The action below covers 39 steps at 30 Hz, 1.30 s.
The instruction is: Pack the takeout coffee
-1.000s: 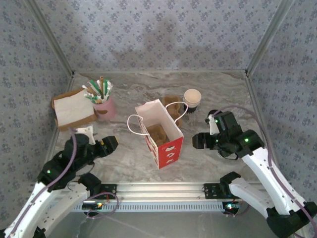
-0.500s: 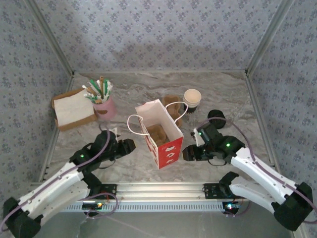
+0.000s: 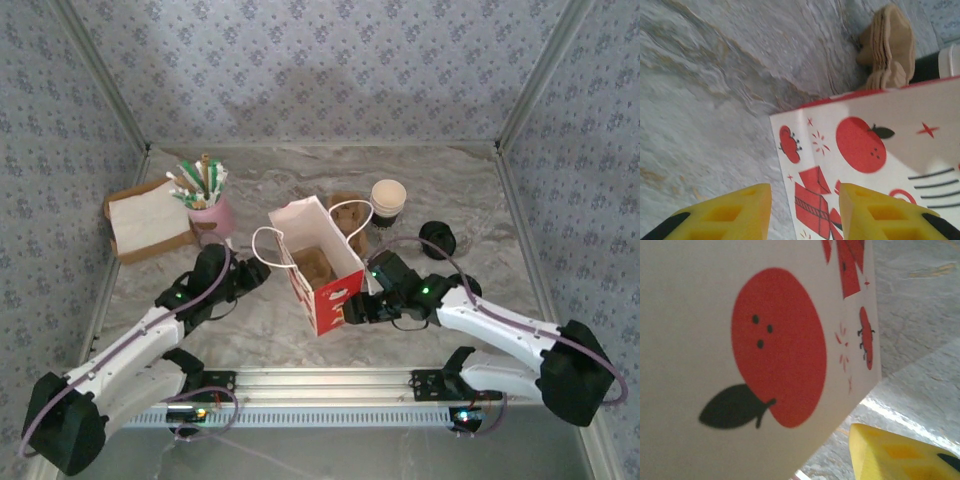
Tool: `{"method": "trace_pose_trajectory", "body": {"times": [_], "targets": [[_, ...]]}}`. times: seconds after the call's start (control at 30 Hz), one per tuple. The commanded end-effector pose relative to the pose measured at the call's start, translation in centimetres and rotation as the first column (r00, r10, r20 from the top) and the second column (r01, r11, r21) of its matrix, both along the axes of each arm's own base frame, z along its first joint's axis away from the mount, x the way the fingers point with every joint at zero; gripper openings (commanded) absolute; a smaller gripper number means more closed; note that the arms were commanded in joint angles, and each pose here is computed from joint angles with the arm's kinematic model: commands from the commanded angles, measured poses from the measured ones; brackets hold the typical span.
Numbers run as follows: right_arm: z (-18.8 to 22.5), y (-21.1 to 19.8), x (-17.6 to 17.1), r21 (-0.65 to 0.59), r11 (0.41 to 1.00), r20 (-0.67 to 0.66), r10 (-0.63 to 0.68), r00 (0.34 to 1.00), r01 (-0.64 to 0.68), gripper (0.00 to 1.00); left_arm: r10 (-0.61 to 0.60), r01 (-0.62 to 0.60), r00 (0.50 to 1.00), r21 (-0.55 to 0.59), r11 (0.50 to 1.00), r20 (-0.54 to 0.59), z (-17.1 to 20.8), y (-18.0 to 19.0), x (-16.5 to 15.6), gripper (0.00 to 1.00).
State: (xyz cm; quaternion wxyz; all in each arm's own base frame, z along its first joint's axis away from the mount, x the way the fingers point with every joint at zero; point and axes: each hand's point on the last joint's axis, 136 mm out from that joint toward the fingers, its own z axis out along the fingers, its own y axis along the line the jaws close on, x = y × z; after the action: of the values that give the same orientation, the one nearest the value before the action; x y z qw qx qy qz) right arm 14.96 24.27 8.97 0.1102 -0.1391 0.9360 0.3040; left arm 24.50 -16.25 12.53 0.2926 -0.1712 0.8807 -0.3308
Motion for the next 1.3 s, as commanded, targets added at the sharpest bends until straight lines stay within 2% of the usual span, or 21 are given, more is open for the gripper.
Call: {"method": "trace_pose_trajectory", "body": {"times": [0.0, 0.17, 0.27, 0.37, 0.47, 0.63, 0.8, 1.0, 1.1, 1.27], "targets": [[1.5, 2.4, 1.4, 0.068, 0.998, 0.054, -0.017, 0.998, 0.013, 0.54, -0.023, 0.023, 0.998, -0.013, 1.000, 0.061, 2.0, 0.0, 1.4, 0.40], [2.6, 5.3, 2.3, 0.109, 0.994, 0.109, 0.008, 0.994, -0.020, 0.54, -0.027, 0.027, 0.999, -0.017, 0.999, 0.045, 1.9, 0.4, 2.0, 0.40], [3.1, 7.1, 1.3, 0.149, 0.983, 0.143, 0.086, 0.986, -0.107, 0.54, -0.028, 0.029, 0.999, -0.003, 1.000, 0.039, 1.9, 0.6, 2.1, 0.40], [2.8, 7.1, -0.1, 0.117, 0.975, 0.173, 0.168, 0.970, -0.190, 0.56, -0.032, 0.032, 0.999, -0.005, 0.999, 0.023, 1.6, 0.7, 2.0, 0.41], [2.4, 5.7, -0.2, 0.070, 0.977, 0.192, 0.183, 0.964, -0.199, 0.61, -0.037, 0.037, 0.999, -0.008, 0.999, 0.016, 1.6, 0.6, 1.9, 0.41], [2.1, 4.2, 0.0, 0.039, 0.984, 0.220, 0.162, 0.962, -0.175, 0.68, -0.031, 0.031, 1.000, 0.016, 0.999, -0.004, 1.8, 1.0, 1.7, 0.41], [1.4, 2.6, 0.7, -0.002, 0.992, 0.280, 0.120, 0.952, -0.125, 0.68, -0.044, 0.044, 0.999, 0.042, 0.998, -0.003, 2.3, 1.2, 1.8, 0.43], [1.9, 1.3, 1.1, 0.017, 0.998, 0.324, 0.051, 0.945, -0.060, 0.67, -0.033, 0.033, 0.999, 0.021, 0.999, -0.009, 1.5, 1.0, 1.8, 0.44], [2.0, 0.3, 1.5, 0.033, 0.999, 0.326, -0.001, 0.945, -0.010, 0.67, -0.032, 0.032, 0.999, 0.014, 0.999, -0.009, 1.6, 1.0, 1.8, 0.45], [1.6, -2.0, 3.1, 0.037, 0.993, 0.255, -0.118, 0.960, 0.112, 0.66, -0.040, 0.040, 0.999, 0.027, 0.999, -0.011, 1.8, 1.2, 1.4, 0.45]]}}
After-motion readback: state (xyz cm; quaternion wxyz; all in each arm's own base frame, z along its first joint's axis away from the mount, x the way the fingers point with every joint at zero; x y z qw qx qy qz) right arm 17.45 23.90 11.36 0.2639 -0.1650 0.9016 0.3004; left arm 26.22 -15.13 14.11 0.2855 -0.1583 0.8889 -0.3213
